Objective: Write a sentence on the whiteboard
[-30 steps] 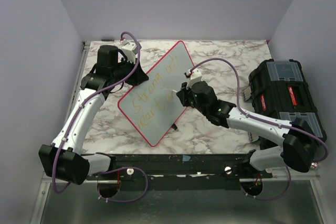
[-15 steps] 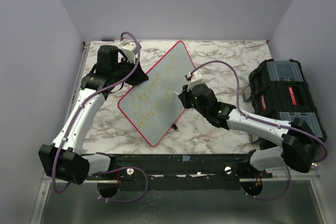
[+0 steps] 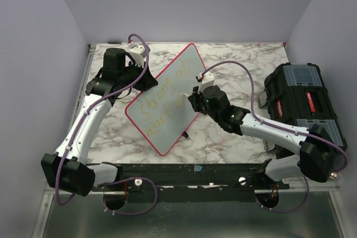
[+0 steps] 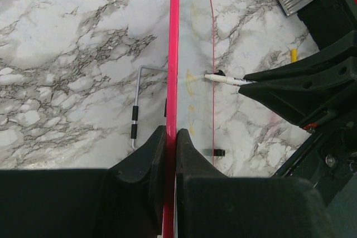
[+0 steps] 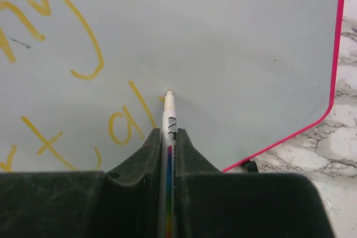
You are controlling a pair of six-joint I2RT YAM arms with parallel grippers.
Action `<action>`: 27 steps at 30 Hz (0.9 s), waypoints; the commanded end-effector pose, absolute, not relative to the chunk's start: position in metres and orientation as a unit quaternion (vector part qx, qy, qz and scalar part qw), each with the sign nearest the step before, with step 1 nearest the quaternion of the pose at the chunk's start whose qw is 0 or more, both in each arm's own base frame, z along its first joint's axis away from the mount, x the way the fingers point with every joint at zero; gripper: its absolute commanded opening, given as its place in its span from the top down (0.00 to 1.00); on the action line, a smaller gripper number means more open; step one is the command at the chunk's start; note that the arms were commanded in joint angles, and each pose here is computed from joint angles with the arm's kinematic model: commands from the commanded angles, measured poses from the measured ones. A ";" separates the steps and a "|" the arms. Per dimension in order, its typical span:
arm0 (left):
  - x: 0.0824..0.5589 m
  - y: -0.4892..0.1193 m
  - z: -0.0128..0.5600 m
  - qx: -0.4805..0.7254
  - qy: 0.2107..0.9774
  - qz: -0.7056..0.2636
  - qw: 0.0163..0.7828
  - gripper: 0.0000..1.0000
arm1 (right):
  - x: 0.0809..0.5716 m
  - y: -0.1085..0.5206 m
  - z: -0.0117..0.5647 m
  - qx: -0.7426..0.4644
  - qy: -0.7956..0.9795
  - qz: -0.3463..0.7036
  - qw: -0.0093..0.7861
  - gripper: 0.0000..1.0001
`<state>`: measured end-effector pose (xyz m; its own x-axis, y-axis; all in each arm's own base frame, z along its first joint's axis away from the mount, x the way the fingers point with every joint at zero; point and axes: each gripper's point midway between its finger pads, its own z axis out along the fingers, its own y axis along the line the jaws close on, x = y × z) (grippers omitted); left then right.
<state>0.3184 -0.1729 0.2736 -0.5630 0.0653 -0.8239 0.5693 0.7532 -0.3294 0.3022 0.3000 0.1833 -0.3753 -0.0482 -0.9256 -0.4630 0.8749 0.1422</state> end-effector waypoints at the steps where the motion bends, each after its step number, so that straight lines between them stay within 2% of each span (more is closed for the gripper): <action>1: 0.321 -0.166 0.280 0.211 0.827 -0.261 0.451 1.00 | 0.312 0.307 0.196 -0.157 0.799 0.190 0.548 0.99; 18: 0.321 -0.166 0.280 0.211 0.827 -0.261 0.451 1.00 | 0.299 0.288 0.160 -0.152 0.819 0.175 0.525 0.99; 27: 0.321 -0.166 0.280 0.211 0.827 -0.261 0.450 1.00 | 0.304 0.289 0.166 -0.148 0.815 0.172 0.533 0.99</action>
